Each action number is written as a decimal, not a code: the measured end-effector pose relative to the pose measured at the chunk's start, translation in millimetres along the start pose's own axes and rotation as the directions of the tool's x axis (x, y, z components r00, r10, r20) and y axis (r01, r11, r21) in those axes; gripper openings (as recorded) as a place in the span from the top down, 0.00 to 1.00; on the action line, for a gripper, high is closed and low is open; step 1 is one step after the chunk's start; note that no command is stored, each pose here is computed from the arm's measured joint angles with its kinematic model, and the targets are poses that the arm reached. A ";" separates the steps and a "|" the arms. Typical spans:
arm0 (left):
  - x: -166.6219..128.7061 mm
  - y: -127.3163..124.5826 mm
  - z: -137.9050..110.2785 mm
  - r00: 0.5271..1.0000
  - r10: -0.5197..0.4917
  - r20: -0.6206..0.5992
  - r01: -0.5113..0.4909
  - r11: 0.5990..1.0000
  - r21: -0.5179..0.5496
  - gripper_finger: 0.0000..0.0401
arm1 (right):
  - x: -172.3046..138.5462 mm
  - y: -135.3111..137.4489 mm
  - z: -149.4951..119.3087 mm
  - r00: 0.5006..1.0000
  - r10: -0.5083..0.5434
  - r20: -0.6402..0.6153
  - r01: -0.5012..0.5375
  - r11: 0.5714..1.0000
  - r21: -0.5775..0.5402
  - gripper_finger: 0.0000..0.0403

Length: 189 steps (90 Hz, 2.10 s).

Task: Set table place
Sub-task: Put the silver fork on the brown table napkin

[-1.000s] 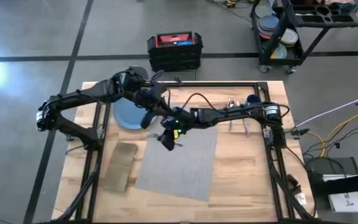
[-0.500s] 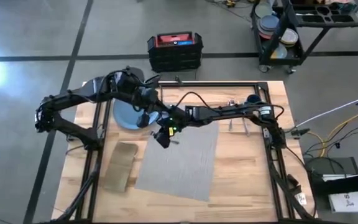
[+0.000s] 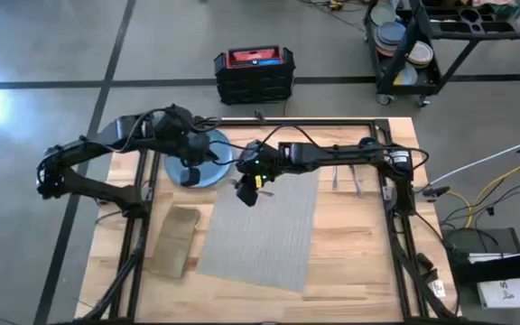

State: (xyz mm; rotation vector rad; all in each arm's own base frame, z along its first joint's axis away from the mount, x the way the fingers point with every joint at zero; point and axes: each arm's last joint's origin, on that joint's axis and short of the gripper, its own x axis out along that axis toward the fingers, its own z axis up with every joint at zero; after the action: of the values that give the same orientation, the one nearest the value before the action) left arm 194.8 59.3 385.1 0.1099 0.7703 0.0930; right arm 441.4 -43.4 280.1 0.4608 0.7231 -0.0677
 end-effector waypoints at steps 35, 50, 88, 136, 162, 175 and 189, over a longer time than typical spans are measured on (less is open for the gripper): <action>-35.6 -0.2 19.8 0.920 -0.027 0.391 0.021 1.000 0.018 1.00 | -2.4 -7.5 3.4 1.000 -0.009 0.012 0.009 1.000 -0.021 1.00; -40.6 -1.3 40.8 0.778 -0.219 0.589 0.192 0.975 0.109 1.00 | -2.4 -10.2 5.1 1.000 -0.010 0.023 0.010 1.000 -0.022 1.00; -16.3 3.1 69.0 0.595 -0.443 0.670 0.333 0.895 0.295 1.00 | 30.3 -14.0 -5.1 0.995 0.097 -0.030 -0.097 0.995 0.009 1.00; 22.6 8.5 74.7 0.669 -0.392 0.632 0.297 0.920 0.256 1.00 | 88.4 15.5 10.4 0.936 0.344 -0.070 -0.343 0.939 0.024 1.00; 17.8 5.0 65.2 0.714 -0.399 0.575 0.347 0.915 0.204 1.00 | 116.8 27.8 26.7 0.892 0.438 -0.112 -0.442 0.897 -0.016 1.00; 3.2 0.4 63.8 0.639 -0.504 0.581 0.460 0.856 0.236 1.00 | 120.3 34.3 20.8 0.878 0.451 -0.159 -0.459 0.888 -0.019 1.00; -22.4 -5.3 64.9 0.527 -0.590 0.612 0.544 0.787 0.290 1.00 | 124.1 28.5 8.4 0.884 0.402 -0.239 -0.419 0.908 -0.025 1.00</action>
State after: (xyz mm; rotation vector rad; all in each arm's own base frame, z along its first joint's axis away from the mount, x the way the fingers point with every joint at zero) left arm 224.4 47.0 446.0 -0.0600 0.0244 -0.5918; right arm 546.2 -9.4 215.6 0.5468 0.8377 0.4190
